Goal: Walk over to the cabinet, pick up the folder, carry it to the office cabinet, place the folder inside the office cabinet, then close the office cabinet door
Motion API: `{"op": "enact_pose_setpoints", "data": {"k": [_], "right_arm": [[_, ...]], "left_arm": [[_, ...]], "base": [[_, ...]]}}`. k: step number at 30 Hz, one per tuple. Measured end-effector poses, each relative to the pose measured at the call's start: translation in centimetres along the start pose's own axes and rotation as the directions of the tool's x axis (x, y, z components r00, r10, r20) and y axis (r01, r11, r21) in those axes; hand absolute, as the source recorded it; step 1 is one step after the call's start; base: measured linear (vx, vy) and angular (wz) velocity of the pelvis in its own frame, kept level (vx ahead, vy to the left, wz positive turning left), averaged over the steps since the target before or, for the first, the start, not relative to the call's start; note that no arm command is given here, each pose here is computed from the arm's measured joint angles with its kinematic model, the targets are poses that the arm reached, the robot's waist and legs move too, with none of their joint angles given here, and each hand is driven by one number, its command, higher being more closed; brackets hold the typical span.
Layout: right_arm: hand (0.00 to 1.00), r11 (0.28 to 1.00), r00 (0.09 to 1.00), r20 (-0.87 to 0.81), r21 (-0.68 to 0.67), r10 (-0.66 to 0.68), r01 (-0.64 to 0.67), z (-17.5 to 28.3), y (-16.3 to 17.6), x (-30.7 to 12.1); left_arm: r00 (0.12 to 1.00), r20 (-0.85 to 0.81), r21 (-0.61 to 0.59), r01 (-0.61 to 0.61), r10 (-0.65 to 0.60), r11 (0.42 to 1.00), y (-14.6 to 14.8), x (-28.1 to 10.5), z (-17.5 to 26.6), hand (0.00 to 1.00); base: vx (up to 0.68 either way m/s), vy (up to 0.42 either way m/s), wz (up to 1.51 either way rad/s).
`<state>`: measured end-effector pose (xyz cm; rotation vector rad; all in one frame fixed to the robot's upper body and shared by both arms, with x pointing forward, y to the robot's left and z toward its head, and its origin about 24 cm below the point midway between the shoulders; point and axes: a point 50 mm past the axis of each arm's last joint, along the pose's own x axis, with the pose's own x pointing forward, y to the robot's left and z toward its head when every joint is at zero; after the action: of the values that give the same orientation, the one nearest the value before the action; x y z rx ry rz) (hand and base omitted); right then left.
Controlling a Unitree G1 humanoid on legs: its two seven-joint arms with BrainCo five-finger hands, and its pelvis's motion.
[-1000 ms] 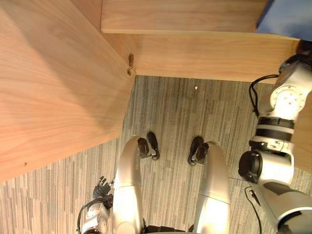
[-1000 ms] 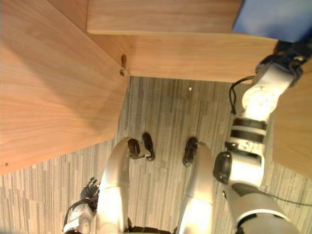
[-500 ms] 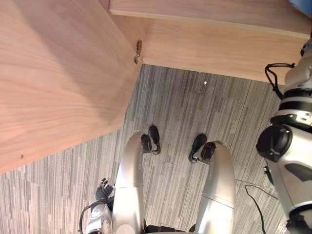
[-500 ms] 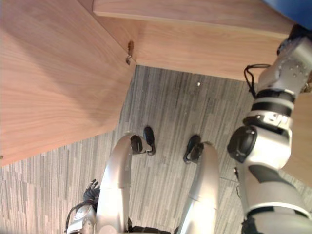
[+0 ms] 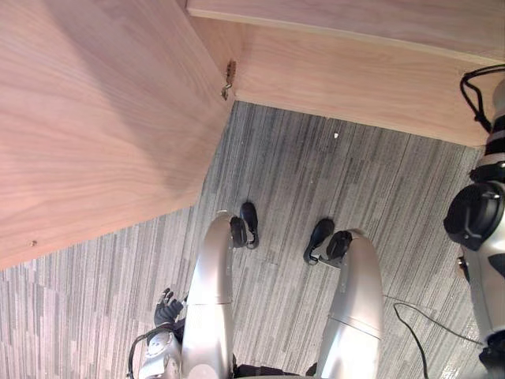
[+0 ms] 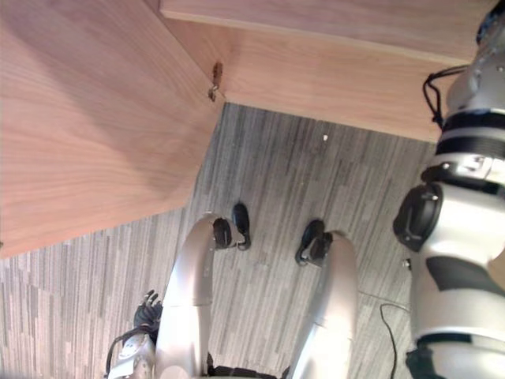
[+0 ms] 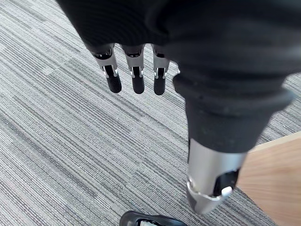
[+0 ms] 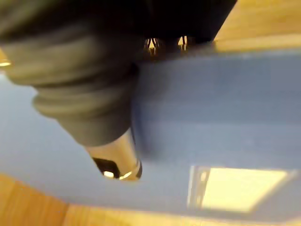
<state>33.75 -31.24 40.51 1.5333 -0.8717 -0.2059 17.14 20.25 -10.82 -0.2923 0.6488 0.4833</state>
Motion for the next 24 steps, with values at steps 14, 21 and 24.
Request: {"op": "enact_pose_setpoints", "data": {"k": [14, 21, 24], "right_arm": [[0.00, 0.997, 0.999, -0.018, -0.058, 0.048, -0.049, 0.1, -1.0, 0.2], [0.00, 0.977, 0.997, -0.071, -0.214, -0.033, 0.017, 0.5, -5.7, 0.1], [0.00, 0.961, 0.991, -0.093, -0.268, -0.099, 0.070, 0.3, -8.6, -0.3]], "left_arm": [[1.000, -0.011, -0.018, -0.019, 0.019, 1.000, 0.5, -0.1, -0.2, 0.00], [0.999, -0.030, -0.024, -0.041, 0.041, 0.999, 1.7, -0.4, -0.9, 0.00], [0.999, -0.033, -0.030, -0.037, 0.036, 0.999, 1.8, -0.5, -1.0, 0.00]], "base": [[0.01, 0.003, 0.00], [0.06, 0.014, -0.01], [0.06, 0.009, -0.03]]}}
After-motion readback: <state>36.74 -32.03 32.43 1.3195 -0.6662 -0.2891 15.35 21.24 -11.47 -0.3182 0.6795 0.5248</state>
